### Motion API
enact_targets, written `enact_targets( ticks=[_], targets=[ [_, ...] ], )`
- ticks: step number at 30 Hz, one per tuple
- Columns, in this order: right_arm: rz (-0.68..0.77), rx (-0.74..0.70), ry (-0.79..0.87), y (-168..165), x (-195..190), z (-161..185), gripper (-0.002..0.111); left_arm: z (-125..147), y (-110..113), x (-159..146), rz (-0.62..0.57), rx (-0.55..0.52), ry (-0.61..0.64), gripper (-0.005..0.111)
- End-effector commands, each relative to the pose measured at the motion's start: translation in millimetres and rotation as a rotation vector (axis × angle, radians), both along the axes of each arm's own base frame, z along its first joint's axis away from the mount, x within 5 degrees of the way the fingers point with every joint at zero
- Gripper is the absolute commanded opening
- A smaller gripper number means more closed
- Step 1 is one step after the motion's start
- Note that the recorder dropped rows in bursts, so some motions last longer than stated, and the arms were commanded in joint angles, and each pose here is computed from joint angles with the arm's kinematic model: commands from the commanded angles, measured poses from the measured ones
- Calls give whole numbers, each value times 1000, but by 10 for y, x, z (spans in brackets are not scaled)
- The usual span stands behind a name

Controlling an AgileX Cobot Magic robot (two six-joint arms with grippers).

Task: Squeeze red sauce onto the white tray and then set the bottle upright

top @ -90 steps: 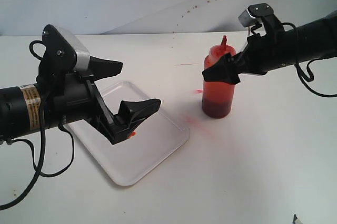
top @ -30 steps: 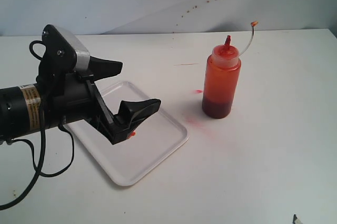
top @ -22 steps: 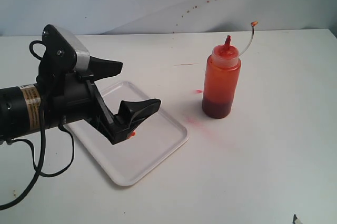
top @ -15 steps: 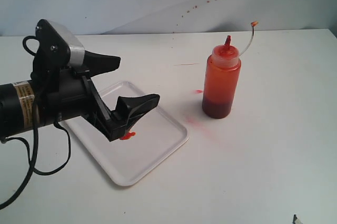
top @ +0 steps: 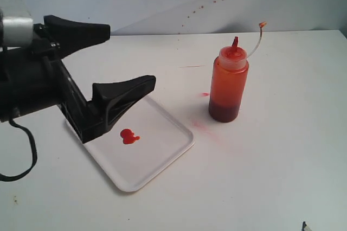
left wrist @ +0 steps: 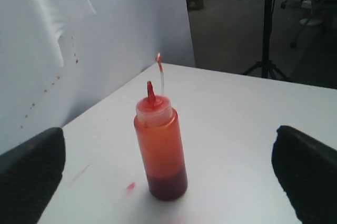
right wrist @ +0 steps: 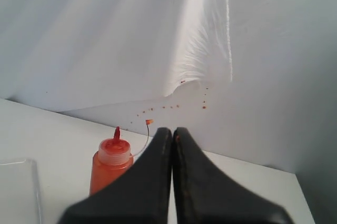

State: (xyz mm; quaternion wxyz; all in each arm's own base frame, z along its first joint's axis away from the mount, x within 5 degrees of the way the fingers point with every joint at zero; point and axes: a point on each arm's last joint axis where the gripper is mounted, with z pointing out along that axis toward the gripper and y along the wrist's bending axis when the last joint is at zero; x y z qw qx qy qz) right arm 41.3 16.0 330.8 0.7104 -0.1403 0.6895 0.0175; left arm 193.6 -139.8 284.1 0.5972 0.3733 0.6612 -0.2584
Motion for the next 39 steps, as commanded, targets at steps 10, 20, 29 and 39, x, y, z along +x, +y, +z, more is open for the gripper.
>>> enact_targets(
  ticks=[10,20,29,39],
  targets=[
    [-1,25,-14,-1,-1,-6,0,540,183,-418,-17,-161,-173,104],
    [-1,25,-14,-1,-1,-6,0,660,247,-548,-19,-192,-229,104],
    [-1,27,-14,-1,-1,-6,0,653,243,-542,-20,-188,-227,83],
    [-1,27,-14,-1,-1,-6,0,646,243,-541,-21,-171,-237,0]
  ],
)
